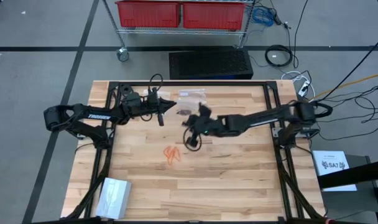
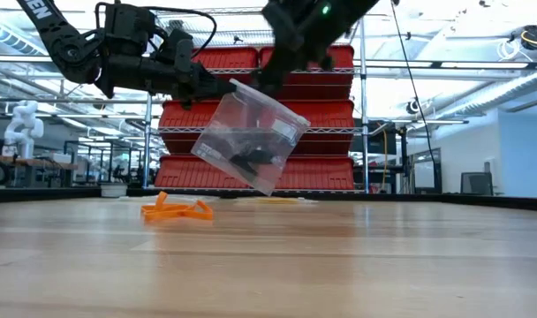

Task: Sort rubber bands
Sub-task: Put the left black rubber band into the right transparent zip bag

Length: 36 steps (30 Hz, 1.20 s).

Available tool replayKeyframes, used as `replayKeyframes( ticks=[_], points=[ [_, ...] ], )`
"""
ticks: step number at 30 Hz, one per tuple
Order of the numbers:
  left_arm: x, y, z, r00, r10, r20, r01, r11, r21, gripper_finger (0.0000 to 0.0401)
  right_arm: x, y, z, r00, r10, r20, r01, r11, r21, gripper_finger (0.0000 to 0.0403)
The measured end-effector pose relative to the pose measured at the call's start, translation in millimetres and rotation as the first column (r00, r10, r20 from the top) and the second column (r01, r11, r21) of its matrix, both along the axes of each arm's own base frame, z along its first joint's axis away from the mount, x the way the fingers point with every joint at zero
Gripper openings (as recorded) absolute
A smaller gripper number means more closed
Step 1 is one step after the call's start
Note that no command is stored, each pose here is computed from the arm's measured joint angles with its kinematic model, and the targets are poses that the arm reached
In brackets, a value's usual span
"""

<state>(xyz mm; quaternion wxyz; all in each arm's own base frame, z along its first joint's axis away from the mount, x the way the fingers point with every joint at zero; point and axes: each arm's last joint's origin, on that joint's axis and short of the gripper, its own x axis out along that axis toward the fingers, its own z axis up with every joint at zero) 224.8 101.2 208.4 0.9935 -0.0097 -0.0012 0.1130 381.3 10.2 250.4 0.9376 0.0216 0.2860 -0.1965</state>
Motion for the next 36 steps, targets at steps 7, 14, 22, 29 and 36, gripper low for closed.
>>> replayKeyframes(
  ticks=[7,14,22,29,36],
  points=[
    [0.1,-0.4,-0.1,1.000,-0.011,-0.001,0.011,1.000,-0.001,0.0000,-22.3,-20.4,38.5,0.995,-0.099,0.003,0.096,0.962,-0.254,0.0001],
    [1.2,-3.0,0.2,1.000,-0.030,0.002,0.030,1.000,0.001,0.0000,-12.9,-51.9,21.3,0.993,-0.087,-0.079,0.060,0.954,-0.293,0.0001],
    [1.2,-3.1,0.1,1.000,-0.031,0.001,0.031,1.000,0.002,0.0000,0.2,-61.2,6.5,0.998,0.018,-0.054,-0.029,0.976,-0.217,0.0000],
    [1.3,-3.1,0.0,1.000,-0.031,0.000,0.031,1.000,0.002,0.0000,1.4,-62.4,7.2,0.999,0.039,-0.004,-0.039,0.990,-0.133,0.0044],
    [1.3,-3.1,0.0,1.000,-0.031,0.000,0.031,1.000,0.002,0.0000,1.4,-62.0,7.1,0.999,0.035,0.000,-0.034,0.992,-0.124,0.0151]
  ],
)
